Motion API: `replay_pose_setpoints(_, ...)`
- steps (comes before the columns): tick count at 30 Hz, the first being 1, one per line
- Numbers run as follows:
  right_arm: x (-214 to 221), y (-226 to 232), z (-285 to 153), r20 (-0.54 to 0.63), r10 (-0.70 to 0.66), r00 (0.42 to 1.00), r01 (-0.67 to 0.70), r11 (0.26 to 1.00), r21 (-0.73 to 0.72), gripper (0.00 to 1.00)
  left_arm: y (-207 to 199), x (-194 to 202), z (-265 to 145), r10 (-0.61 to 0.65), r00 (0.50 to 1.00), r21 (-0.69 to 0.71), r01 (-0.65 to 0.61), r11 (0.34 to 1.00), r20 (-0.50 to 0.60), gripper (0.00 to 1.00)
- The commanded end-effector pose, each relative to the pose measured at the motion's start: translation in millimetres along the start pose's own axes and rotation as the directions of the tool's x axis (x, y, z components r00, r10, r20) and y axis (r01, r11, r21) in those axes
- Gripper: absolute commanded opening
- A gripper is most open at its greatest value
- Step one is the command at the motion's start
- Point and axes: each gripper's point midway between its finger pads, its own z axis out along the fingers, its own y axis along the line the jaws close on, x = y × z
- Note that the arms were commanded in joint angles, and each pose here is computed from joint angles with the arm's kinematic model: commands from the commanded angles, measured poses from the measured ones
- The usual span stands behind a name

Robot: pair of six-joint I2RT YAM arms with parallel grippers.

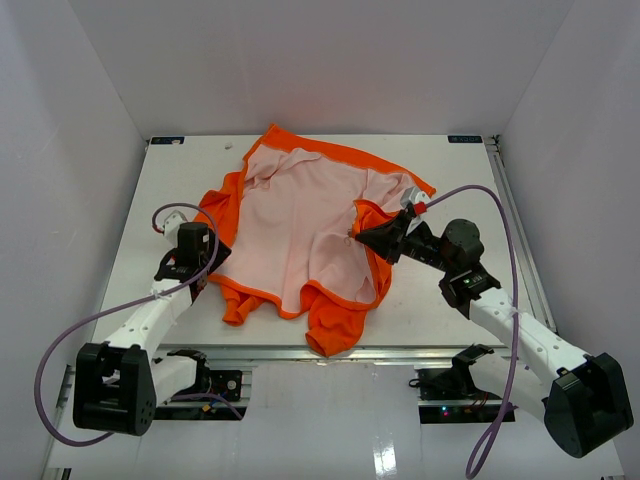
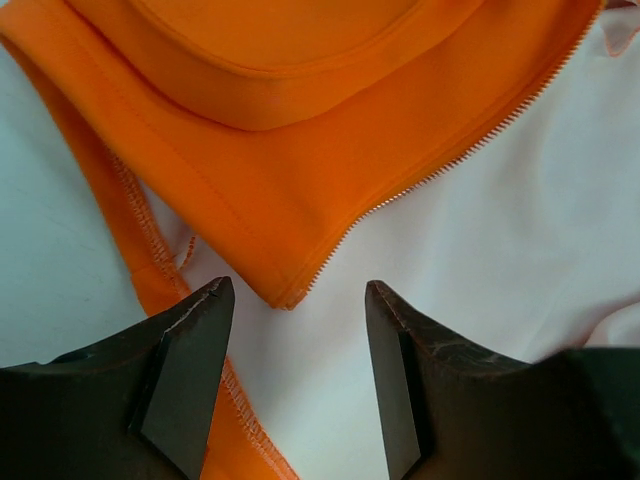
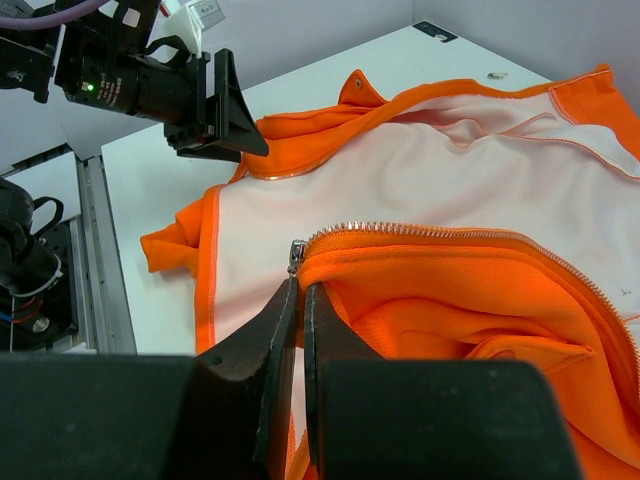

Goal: Zip up the jacket

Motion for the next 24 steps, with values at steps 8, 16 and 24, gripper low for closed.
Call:
replay_pose_setpoints(8, -24.6, 6.1, -1.9, 0.070, -0.048, 0.996, 0.049, 0.999, -0.017, 0.08, -4.8, 1.7, 25.6, -0.056, 0.998, 0.001, 0.056, 0.998, 0.018, 0.61)
replay_pose_setpoints(16, -21.0, 2.7, -1.3, 0.062, -0.049, 0.997, 0.049, 0.999, -0.004, 0.08, -35.5, -27.9, 24.1, -0.051, 0.995, 0.096, 0.043, 0.994, 0.090, 0.00)
replay_pose_setpoints(24, -18.7, 2.4, 0.8, 0.059, -0.034, 0.998, 0.035, 0.999, -0.011, 0.08, -92.0, -44.7, -43.8, -0.011, 0.998, 0.401, -0.012, 0.916, 0.054, 0.00)
